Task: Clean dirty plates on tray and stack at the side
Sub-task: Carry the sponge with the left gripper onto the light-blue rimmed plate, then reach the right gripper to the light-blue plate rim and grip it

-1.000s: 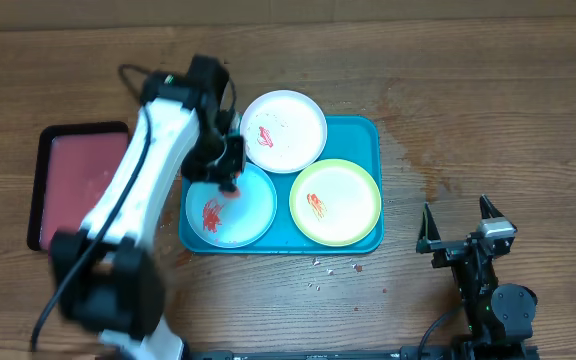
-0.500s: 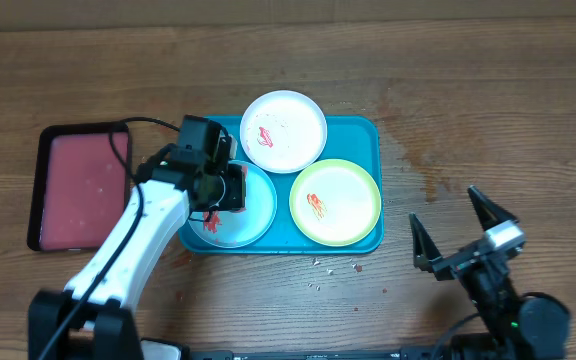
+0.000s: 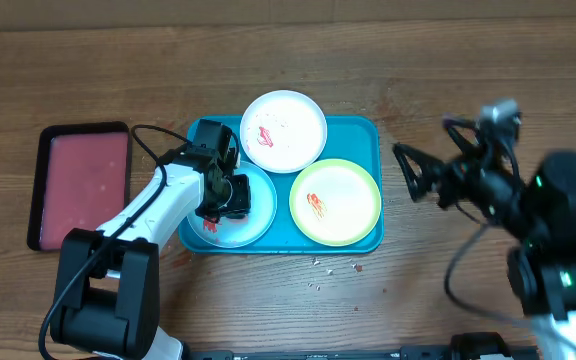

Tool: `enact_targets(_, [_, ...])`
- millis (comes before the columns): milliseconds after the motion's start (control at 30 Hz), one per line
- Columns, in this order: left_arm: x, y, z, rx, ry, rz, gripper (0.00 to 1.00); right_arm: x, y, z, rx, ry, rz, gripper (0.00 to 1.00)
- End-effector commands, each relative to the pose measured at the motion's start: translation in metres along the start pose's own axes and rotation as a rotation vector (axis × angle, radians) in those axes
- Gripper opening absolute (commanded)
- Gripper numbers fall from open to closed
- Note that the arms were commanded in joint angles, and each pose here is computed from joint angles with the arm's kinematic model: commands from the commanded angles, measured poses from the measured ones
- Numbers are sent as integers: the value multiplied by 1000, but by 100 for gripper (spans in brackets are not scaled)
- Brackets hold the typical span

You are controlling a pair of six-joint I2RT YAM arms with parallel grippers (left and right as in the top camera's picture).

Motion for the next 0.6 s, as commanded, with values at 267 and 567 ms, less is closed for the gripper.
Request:
enact_targets(267, [-16, -36, -20, -58, 10, 22, 68, -8, 59, -6, 330, 296, 13, 100])
enact_targets(567, [16, -86, -53, -131, -138, -31, 47, 11, 119, 34, 615, 321, 0, 73])
Point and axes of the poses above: each gripper's point midway between its finger pads, its own y axis out along the fingers, its own x axis along the line the jaws close on, z = x × y, the point moved 4 cm from there along -y, back along the fingers, and after that the axes turned 14 degrees about -y, right-handed, at the moved point
